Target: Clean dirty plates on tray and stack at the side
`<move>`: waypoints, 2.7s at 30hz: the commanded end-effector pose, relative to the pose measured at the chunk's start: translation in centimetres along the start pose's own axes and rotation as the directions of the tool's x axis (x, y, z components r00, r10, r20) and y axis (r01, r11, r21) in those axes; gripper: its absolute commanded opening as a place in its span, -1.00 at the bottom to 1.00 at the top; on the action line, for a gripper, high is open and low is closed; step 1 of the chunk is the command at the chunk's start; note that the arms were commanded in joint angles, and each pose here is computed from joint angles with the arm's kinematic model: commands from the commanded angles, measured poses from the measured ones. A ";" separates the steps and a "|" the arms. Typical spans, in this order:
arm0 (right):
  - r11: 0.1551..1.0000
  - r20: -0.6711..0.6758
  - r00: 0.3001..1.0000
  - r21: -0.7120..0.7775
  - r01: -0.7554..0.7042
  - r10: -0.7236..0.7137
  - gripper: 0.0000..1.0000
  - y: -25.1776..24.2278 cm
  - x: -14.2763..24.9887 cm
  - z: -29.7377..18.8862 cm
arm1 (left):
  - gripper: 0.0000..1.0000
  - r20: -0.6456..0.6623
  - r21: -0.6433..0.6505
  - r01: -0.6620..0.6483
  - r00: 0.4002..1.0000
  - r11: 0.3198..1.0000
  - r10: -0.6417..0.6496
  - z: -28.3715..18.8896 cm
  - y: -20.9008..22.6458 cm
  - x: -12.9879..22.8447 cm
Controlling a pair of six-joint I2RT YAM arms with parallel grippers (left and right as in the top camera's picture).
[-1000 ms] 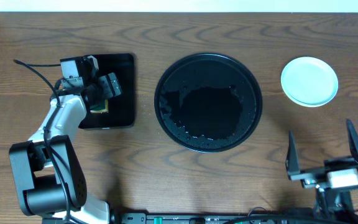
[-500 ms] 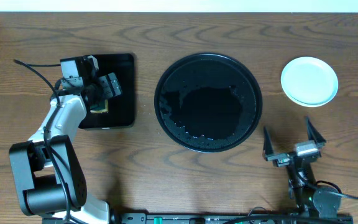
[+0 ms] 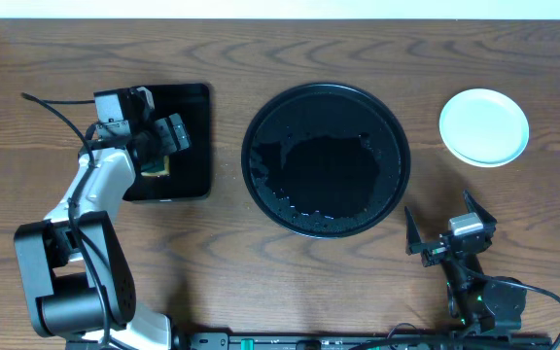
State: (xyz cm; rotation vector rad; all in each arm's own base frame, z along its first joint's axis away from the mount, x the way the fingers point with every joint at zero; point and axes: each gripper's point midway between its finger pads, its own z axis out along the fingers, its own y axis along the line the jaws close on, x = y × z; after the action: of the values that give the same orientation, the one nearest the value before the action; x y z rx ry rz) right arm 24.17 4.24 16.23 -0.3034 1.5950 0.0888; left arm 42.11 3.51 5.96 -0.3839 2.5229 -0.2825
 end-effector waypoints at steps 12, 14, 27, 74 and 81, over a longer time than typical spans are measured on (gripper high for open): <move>1.000 0.000 1.000 0.000 0.011 -0.011 0.98 0.0 0.0 0.0 | 0.89 0.012 0.009 -0.009 1.000 1.000 0.009 -0.3 -0.1 -0.4; 1.000 0.000 1.000 0.000 0.011 -0.011 0.99 0.0 0.0 0.0 | 0.90 0.012 0.009 -0.009 1.000 1.000 0.009 -0.3 -0.1 -0.4; 1.000 0.000 1.000 0.000 0.011 -0.011 0.99 0.0 0.0 0.0 | 0.89 0.038 0.015 -0.017 0.999 1.000 0.017 -2.0 -0.7 -1.0; 1.000 0.000 1.000 0.000 0.011 -0.011 0.99 0.0 0.0 0.0 | 0.89 0.909 0.157 -0.429 0.416 0.890 0.040 -30.3 -8.8 7.4; 1.000 0.000 1.000 0.000 0.011 -0.011 0.99 0.0 0.0 0.0 | 0.89 0.933 0.157 -0.454 0.359 0.877 0.018 -27.3 -8.7 7.6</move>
State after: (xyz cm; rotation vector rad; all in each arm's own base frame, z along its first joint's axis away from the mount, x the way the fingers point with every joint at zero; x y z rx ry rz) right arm 24.17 4.24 16.23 -0.3031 1.5955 0.0885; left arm 21.80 -3.77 29.05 0.0561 1.2625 -0.3156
